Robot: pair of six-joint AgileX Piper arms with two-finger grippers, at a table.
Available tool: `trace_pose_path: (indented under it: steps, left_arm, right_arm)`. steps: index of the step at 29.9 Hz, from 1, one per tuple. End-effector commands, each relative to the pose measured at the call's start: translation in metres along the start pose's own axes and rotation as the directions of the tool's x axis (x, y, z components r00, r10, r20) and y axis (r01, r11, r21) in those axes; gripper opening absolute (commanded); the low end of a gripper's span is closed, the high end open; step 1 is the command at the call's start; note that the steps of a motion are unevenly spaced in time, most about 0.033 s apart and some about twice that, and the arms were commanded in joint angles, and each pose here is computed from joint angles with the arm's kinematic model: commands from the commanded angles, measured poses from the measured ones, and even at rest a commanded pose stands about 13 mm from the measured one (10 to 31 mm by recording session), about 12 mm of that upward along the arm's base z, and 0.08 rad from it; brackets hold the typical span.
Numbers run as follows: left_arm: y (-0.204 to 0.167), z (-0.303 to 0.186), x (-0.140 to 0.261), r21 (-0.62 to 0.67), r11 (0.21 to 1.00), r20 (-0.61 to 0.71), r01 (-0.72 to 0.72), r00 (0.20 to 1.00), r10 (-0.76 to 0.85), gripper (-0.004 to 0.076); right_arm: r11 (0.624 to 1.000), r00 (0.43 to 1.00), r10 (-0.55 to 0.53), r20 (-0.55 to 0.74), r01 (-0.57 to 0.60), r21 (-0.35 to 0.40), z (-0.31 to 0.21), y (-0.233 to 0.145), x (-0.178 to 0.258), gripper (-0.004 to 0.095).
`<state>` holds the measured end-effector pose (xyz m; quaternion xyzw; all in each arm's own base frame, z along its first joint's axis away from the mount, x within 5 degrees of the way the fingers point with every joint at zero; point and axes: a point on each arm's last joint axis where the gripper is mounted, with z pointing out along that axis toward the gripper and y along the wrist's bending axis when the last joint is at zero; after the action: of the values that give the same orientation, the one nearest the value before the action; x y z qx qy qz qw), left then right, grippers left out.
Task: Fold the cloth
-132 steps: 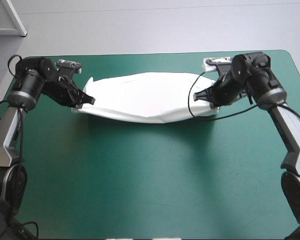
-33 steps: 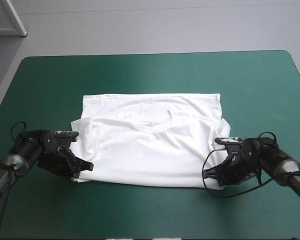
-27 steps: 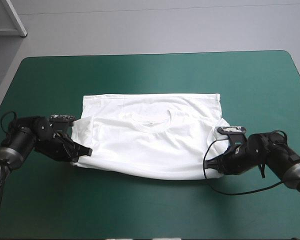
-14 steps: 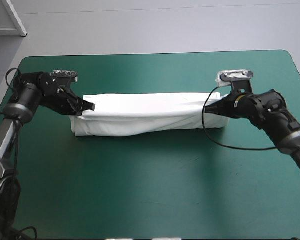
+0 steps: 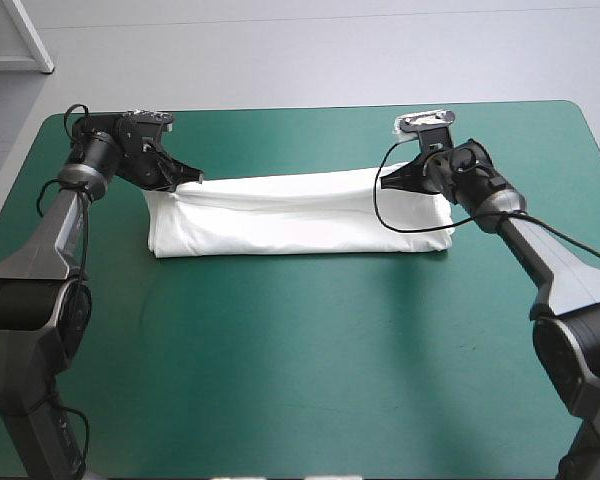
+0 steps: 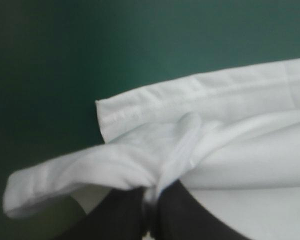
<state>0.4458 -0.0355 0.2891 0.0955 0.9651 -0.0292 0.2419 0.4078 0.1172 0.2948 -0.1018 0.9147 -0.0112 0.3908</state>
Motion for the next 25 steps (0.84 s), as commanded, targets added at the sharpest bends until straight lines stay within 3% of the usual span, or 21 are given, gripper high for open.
trace_pose_path:
  steps: [1,5,8,11,13,15,17,22,25]
  left_arm:
    - [0.004,-0.017,-0.018,-0.047,0.999,0.156,-0.005,0.988,0.013,-0.0010]
    - [0.005,-0.001,-0.021,-0.052,0.999,0.177,-0.003,0.984,0.012,-0.0008]
    - [0.005,0.003,-0.022,-0.039,0.999,0.185,0.006,0.983,0.002,0.0058]
    - [0.003,0.003,-0.022,-0.013,1.000,0.187,0.015,0.982,-0.013,0.0239]
    - [0.002,-0.001,-0.021,-0.010,1.000,0.172,0.014,0.985,-0.012,0.0372]
    - [0.002,-0.010,-0.022,-0.013,1.000,0.160,0.008,0.987,-0.006,0.0459]
    - [0.001,-0.026,-0.025,-0.014,1.000,0.170,0.003,0.985,-0.001,0.0475]
    - [-0.004,-0.076,-0.034,0.010,1.000,0.226,0.026,0.974,-0.028,0.0470]
    - [-0.013,-0.099,-0.034,0.089,0.995,0.255,0.040,0.965,-0.061,0.0430]
  right_arm:
    - [1.000,0.994,-0.018,0.112,0.018,0.002,-0.002,-0.002,-0.019,-0.0014]
    - [1.000,0.995,-0.016,0.094,0.016,-0.003,0.009,0.001,-0.015,-0.0013]
    - [0.996,0.992,0.086,0.097,-0.083,-0.035,0.008,-0.001,-0.017,0.0041]
    - [0.989,0.985,0.143,0.098,-0.137,-0.060,0.007,-0.003,-0.020,0.0311]
    - [0.987,0.983,0.154,0.097,-0.149,-0.058,0.003,-0.006,-0.023,0.0578]
    - [0.988,0.983,0.153,0.106,-0.148,-0.050,-0.009,-0.009,-0.029,0.0793]
    - [0.988,0.980,0.152,0.130,-0.146,-0.050,-0.025,-0.011,-0.035,0.0894]
    - [0.991,0.967,0.130,0.217,-0.129,-0.016,-0.081,-0.024,-0.048,0.0887]
    - [0.993,0.969,0.106,0.224,-0.117,0.035,-0.108,-0.033,-0.048,0.0856]
